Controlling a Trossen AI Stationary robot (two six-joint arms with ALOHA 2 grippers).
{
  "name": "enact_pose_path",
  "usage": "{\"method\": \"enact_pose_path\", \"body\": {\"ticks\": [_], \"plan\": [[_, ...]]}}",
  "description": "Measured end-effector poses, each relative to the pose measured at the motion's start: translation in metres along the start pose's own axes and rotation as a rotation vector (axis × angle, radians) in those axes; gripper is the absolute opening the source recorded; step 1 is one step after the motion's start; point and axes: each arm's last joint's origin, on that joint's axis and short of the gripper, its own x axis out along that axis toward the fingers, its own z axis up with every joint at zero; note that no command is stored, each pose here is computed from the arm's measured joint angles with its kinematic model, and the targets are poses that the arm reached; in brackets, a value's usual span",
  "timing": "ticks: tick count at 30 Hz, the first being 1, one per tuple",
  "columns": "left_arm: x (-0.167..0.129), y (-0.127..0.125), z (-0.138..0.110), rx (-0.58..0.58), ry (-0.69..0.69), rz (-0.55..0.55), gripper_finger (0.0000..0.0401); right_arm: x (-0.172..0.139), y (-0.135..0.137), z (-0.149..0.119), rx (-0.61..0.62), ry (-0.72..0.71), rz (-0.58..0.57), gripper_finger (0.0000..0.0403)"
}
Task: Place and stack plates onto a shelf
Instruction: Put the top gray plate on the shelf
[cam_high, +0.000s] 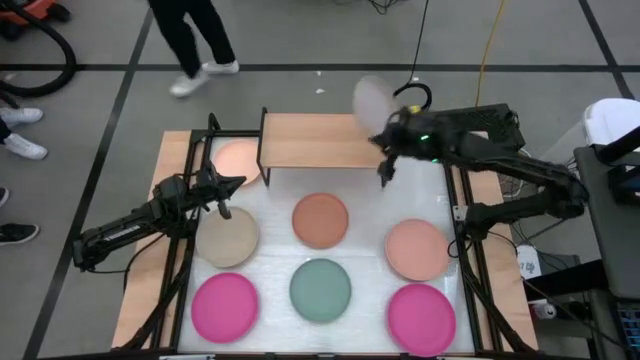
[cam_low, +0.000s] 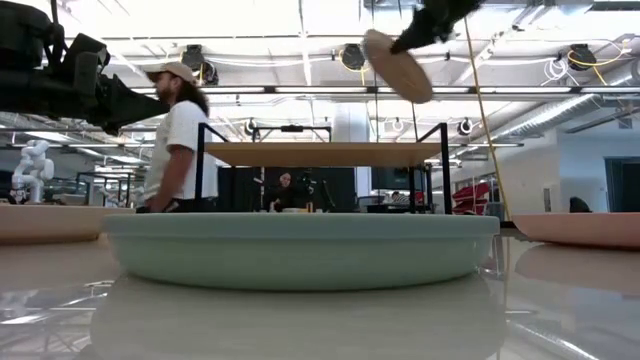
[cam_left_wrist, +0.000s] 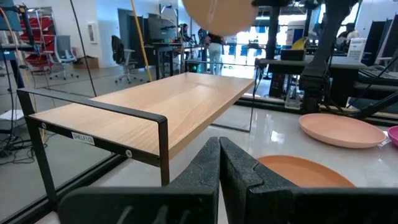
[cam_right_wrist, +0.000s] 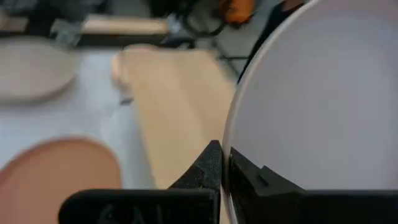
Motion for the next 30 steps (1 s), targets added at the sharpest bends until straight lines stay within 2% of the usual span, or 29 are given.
{"method": "enact_pose_path", "body": {"ticks": [7, 13, 18, 30], "plan": [[0.000, 0.000, 0.000, 0.000, 0.000, 0.000, 0.0004, 0.059, 0.025, -0.018, -0.106, 0.198, 0.078, 0.0000], [0.000, 0.000, 0.000, 0.000, 0.000, 0.000, 0.0004, 0.087, 0.034, -0.035, -0.133, 0.322, 0.105, 0.0000], [0.000, 0.000, 0.000, 0.000, 0.000, 0.000, 0.0004, 0.096, 0.035, -0.041, -0.152, 0.372, 0.039, 0.0002], [0.000, 0.000, 0.000, 0.000, 0.000, 0.000, 0.0004, 0.092, 0.033, -0.036, -0.141, 0.326, 0.034, 0.0041]]}}
